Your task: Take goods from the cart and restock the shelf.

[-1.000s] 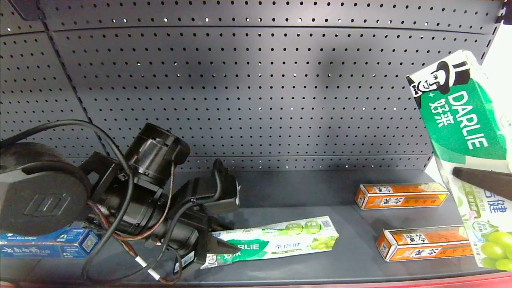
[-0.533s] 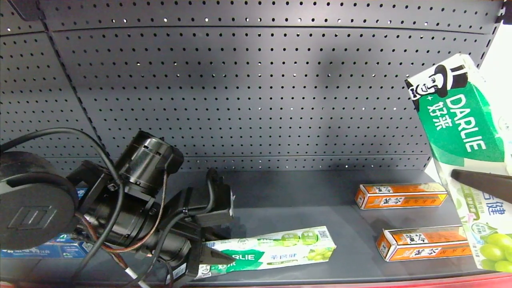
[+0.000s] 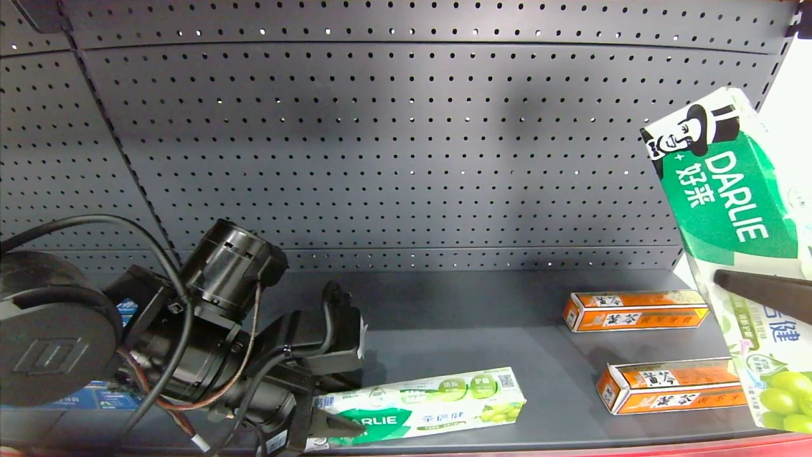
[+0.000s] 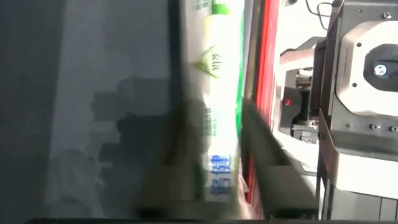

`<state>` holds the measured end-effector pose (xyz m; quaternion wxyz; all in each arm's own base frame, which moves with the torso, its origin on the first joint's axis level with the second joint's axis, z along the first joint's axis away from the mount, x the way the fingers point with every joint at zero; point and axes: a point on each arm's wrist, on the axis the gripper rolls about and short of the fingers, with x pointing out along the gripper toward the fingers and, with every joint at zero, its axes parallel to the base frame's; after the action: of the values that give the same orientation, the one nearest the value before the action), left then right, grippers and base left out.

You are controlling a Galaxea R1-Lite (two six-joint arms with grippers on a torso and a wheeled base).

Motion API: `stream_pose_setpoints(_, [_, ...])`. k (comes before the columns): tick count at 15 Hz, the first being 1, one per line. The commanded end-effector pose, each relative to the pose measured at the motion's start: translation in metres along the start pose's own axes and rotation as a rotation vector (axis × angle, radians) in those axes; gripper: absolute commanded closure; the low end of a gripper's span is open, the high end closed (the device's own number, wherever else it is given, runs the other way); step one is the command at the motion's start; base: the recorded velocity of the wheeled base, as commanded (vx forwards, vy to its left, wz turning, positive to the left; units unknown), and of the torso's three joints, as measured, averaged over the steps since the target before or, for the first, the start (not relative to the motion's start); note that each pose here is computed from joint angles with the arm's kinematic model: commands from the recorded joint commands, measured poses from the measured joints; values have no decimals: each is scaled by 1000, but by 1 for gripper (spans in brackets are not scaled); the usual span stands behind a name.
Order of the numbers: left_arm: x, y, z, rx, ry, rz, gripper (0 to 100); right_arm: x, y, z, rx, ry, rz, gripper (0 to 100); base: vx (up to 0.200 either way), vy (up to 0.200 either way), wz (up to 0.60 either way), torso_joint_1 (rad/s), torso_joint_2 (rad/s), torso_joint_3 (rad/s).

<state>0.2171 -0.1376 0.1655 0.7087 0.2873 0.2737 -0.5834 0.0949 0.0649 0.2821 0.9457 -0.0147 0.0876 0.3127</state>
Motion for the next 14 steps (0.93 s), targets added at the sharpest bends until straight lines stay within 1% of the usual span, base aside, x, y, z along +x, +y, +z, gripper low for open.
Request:
stream_pose_setpoints(1, [-1,1,0,-1,0,3,0,0,0,0,0,2,1,100,0,0,0,0,0,0])
stream_pose_setpoints(2, [-1,1,0,0,-1,4,0,0,0,0,0,2,2,100,0,0,0,0,0,0])
stream_pose_setpoints(3, [-6,1,2,6,-14,19,0,0,0,0,0,2,2,100,0,0,0,0,0,0])
stream_pose_setpoints(6, [-19,-3,7,29,-44,53,0,0,0,0,0,1,2,100,0,0,0,0,0,0])
stream_pose_setpoints(8, [-34,-6,10,34,-73,97,0,0,0,0,-1,2,4,100,0,0,0,0,0,0])
stream_pose_setpoints(9, [-52,-8,9,26,-100,157,0,0,0,0,-1,2,4,100,0,0,0,0,0,0])
stream_pose_setpoints(10, [-63,-10,8,18,-115,195,0,1,1,0,-1,4,5,100,0,0,0,0,0,0])
stream_pose_setpoints(11, [-86,-17,6,-6,-150,272,0,2,1,-1,-3,8,8,100,0,0,0,0,0,0])
stream_pose_setpoints(12, [-106,-25,3,-45,-180,340,0,6,1,-1,-3,19,11,100,0,0,0,0,0,0])
stream_pose_setpoints(13, [-114,-30,0,-66,-192,370,0,8,1,-1,-2,22,11,100,0,0,0,0,0,0])
stream_pose_setpoints(14, [-129,-41,-9,-122,-207,447,0,12,2,-1,-4,33,26,100,0,0,0,0,0,0])
